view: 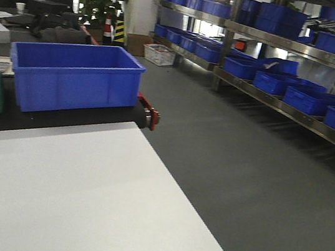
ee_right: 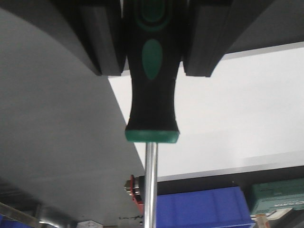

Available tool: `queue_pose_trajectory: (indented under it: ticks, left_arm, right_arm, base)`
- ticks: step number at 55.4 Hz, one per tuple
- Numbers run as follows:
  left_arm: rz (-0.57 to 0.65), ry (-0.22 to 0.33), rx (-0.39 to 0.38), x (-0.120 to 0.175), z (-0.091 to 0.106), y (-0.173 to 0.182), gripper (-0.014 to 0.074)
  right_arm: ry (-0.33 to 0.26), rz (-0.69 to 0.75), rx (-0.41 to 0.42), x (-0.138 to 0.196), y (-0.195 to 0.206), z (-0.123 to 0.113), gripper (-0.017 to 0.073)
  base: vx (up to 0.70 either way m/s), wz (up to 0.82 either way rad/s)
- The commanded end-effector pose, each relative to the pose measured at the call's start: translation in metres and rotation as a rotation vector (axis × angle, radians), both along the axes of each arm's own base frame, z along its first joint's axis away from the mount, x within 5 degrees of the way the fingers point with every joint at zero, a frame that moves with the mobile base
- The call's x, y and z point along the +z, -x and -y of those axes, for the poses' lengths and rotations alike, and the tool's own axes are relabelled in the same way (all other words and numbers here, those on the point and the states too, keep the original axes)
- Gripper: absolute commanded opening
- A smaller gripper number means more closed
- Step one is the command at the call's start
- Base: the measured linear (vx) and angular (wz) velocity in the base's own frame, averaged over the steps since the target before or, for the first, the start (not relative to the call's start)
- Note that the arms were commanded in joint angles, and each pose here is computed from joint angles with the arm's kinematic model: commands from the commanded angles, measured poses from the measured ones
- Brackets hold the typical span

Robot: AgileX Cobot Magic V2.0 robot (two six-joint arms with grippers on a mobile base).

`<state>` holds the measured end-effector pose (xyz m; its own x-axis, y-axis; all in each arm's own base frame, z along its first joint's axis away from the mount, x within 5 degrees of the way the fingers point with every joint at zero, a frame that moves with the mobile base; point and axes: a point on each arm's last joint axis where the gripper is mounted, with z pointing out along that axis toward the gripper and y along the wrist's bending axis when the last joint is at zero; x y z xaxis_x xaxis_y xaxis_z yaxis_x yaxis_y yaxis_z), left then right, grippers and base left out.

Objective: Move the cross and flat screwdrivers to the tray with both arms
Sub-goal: 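Drive the base through the warehouse to the shelf with the grey tray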

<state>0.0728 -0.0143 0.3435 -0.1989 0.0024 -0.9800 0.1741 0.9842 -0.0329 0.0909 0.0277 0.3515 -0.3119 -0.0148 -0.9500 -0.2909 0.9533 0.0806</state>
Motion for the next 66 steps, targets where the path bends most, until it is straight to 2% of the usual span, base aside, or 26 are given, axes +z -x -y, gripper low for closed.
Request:
queue_pose_trajectory:
  ticks: [1,39,66]
  left_arm:
    - [0.118,0.029,0.008,0.0178,-0.0005,-0.0006,-0.0006]
    - [0.118,0.029,0.008,0.0178,-0.0005,-0.0006,-0.0006]
    - [0.118,0.029,0.008,0.0178,-0.0005,-0.0006,-0.0006]
  right_arm:
    - [-0.030,0.097,-0.034,0.0158,-0.0016,0.0022,-0.0008]
    - [-0.030,0.094,-0.032,0.0155,-0.0015,0.0020,-0.0008]
    - [-0.029,0.088,-0.028,0.0149,-0.0013,0.0018,-0.0008]
  base:
    - [-0.18,-0.58]
    - [-0.11,-0.56]
    - [0.13,-0.65]
